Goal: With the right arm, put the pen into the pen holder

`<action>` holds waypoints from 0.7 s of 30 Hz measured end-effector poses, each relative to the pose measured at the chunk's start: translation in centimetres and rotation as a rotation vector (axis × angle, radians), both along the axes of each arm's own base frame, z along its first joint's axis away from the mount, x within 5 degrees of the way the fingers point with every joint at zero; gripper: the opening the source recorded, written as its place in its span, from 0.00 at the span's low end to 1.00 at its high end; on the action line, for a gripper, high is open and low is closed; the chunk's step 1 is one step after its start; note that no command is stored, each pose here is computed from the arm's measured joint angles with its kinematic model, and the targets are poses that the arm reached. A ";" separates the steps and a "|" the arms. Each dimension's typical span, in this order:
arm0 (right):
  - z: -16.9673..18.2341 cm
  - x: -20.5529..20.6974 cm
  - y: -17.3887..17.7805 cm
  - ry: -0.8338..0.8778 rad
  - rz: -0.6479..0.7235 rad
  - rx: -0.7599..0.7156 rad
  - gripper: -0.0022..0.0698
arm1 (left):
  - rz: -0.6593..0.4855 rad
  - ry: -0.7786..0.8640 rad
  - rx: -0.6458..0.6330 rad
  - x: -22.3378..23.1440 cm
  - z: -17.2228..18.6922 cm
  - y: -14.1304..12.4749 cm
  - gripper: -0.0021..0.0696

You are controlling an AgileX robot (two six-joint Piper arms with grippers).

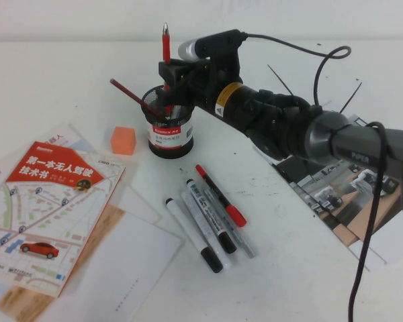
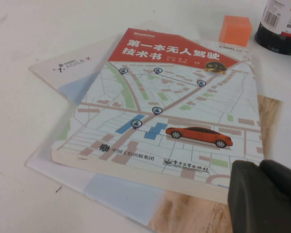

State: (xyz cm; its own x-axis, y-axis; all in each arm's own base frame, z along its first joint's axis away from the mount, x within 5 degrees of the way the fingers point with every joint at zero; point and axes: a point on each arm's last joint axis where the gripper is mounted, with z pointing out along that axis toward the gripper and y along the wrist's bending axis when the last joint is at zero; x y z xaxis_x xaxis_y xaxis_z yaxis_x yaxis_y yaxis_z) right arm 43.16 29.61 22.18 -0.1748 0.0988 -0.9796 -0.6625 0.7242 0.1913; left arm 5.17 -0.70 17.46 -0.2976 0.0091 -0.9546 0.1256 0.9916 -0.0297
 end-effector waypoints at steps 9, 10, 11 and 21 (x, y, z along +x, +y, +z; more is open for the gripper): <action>-0.9 0.3 -0.2 0.020 -0.006 -0.006 0.53 | 0.000 0.000 0.000 0.0 0.0 0.0 0.03; -0.7 0.4 -0.3 0.019 -0.007 -0.003 0.52 | 0.000 0.000 0.000 0.0 0.0 0.0 0.03; -0.5 0.3 -0.3 0.016 -0.005 0.001 0.50 | 0.000 0.000 0.000 0.0 0.0 0.0 0.03; 6.0 -5.9 -3.5 -0.152 0.100 0.101 0.02 | 0.000 0.000 0.000 0.0 0.0 0.0 0.03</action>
